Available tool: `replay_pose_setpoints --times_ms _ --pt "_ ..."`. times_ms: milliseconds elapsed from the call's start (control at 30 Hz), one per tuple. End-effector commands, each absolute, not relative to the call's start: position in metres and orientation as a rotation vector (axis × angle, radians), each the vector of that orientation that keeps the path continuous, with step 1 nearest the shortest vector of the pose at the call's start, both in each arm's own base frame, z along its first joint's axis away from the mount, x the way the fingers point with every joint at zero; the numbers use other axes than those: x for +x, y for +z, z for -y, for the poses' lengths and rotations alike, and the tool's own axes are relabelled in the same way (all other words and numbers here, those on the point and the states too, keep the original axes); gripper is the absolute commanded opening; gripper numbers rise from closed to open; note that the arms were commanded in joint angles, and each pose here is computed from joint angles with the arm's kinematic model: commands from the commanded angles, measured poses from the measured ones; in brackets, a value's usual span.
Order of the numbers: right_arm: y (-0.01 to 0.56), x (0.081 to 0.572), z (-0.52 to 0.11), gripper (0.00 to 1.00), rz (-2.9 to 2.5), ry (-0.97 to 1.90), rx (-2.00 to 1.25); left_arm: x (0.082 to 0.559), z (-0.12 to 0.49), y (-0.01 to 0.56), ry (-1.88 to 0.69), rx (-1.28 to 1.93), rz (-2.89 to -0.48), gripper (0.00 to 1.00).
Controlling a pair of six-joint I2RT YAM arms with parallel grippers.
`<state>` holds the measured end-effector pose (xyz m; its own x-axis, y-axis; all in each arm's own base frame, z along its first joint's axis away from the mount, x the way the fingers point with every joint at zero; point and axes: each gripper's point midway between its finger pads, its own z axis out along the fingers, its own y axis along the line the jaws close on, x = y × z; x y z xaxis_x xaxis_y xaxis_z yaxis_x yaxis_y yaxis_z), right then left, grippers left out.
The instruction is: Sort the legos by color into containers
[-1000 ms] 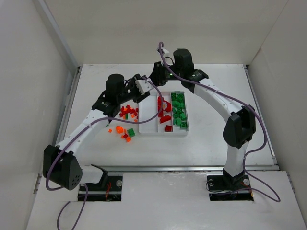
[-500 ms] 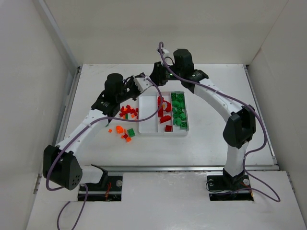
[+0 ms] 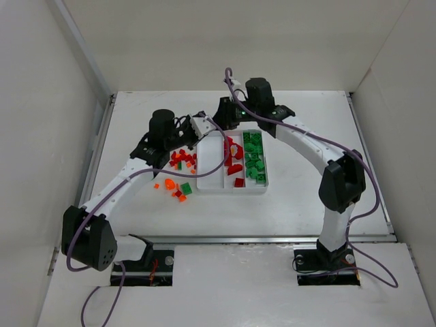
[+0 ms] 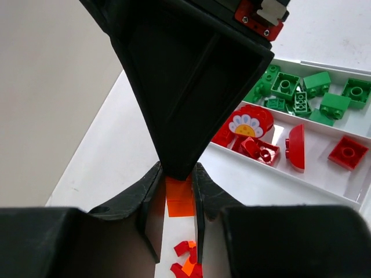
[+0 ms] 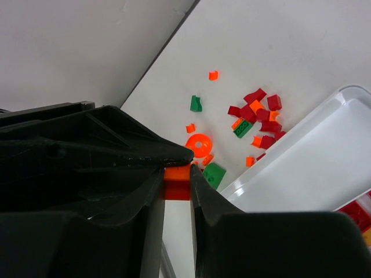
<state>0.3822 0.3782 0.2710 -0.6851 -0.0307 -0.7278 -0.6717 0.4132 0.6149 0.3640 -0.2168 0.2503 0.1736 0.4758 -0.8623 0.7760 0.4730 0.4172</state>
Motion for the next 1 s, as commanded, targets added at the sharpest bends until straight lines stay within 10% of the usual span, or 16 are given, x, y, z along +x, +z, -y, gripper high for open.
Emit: replay_pose_setpoints --times_ms 0,600,967 --pt "0.337 0.404 -0.340 0.00 -1.854 1.202 -0.515 0.354 0.172 0.199 -0.239 1.147 -1.695 0.00" --pt "0.326 0.416 -0.329 0.00 -1.880 1.126 -0.452 0.340 0.156 0.168 -0.195 1.235 -1.743 0.00" --pt "0.159 0.408 -0.385 0.08 -2.307 0.994 -0.699 0.345 0.160 0.188 -0.299 1.131 -1.730 0.00"
